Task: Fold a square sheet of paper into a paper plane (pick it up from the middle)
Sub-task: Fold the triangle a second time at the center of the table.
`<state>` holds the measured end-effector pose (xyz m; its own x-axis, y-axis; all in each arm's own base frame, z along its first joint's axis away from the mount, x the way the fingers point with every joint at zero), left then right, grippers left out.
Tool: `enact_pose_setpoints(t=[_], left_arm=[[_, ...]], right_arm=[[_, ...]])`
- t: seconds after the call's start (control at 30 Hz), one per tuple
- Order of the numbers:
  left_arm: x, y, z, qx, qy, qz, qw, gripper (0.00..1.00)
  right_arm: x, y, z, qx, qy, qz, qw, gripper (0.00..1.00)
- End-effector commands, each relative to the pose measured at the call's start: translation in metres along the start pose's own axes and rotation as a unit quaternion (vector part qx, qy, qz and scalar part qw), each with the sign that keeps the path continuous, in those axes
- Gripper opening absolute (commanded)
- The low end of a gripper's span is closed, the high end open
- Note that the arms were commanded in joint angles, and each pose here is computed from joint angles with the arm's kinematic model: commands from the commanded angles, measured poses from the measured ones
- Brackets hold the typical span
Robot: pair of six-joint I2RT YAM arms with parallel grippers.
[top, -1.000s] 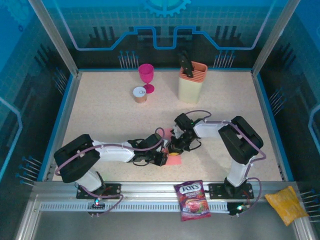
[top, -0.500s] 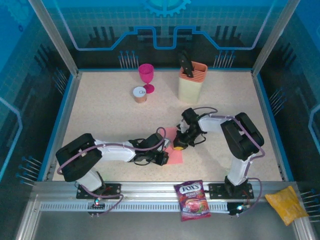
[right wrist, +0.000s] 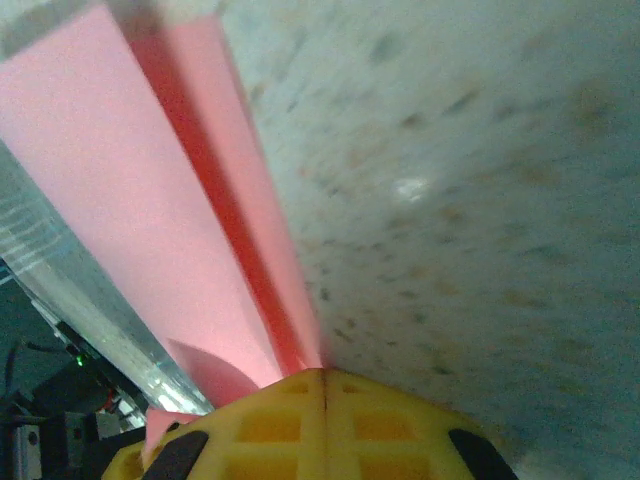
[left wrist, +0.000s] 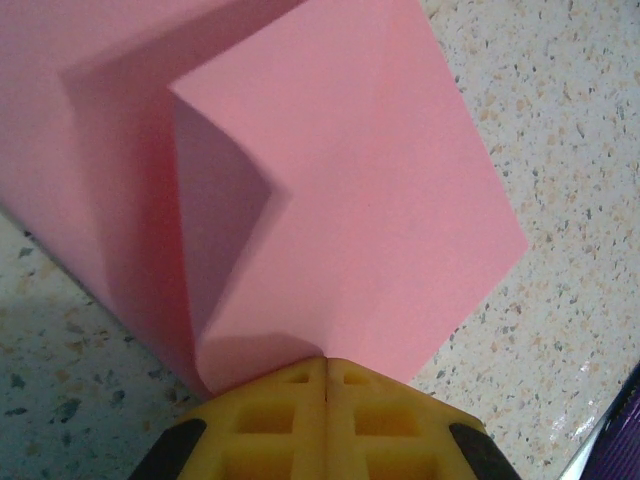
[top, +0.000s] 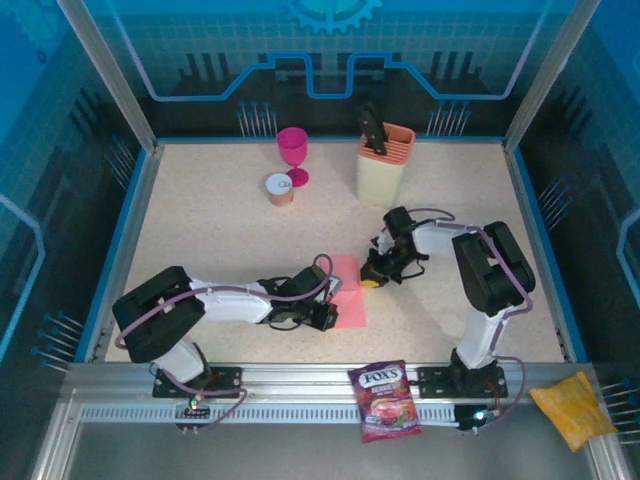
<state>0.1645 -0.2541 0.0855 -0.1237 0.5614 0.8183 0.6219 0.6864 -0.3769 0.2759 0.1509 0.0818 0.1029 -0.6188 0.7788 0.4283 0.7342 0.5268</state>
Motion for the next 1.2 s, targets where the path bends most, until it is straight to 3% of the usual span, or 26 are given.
enact_pose_setpoints(t=[0.0, 0.2, 0.47, 0.9, 1.17], left_arm=[[-0.010, 0.014, 0.039, 0.013, 0.102, -0.033, 0.994, 0.00], [-0.011, 0.013, 0.035, 0.013, 0.102, -0.033, 0.994, 0.00], [-0.013, 0.012, 0.034, 0.014, 0.104, -0.031, 0.994, 0.00], [-0.010, 0.010, 0.038, 0.014, 0.111, -0.023, 0.994, 0.00], [0.008, 0.012, 0.072, 0.034, 0.129, -0.028, 0.991, 0.00]], right_arm=[[0.016, -0.007, -0.009, -0.008, -0.035, 0.005, 0.999, 0.00], [0.023, 0.004, 0.020, 0.028, -0.025, -0.005, 0.999, 0.00], [-0.013, 0.023, 0.052, 0.071, 0.006, 0.019, 0.997, 0.00], [-0.049, -0.014, 0.039, 0.009, 0.015, 0.077, 0.997, 0.00], [-0.049, -0.024, 0.038, -0.004, 0.016, 0.085, 0.996, 0.00]])
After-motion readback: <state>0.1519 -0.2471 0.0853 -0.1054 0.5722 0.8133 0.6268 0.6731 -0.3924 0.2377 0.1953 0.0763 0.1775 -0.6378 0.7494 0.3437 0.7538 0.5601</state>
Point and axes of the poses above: each hand's point on the last joint's axis, 136 mm out from that joint toward the fingers, its own x axis back along the fingers, its own y axis along the line the jaws close on, z = x × y, the point moved 9 cm from there along x, back along the fingers, and after that the axes turned 14 degrees about -x, right-handed, at the moved point
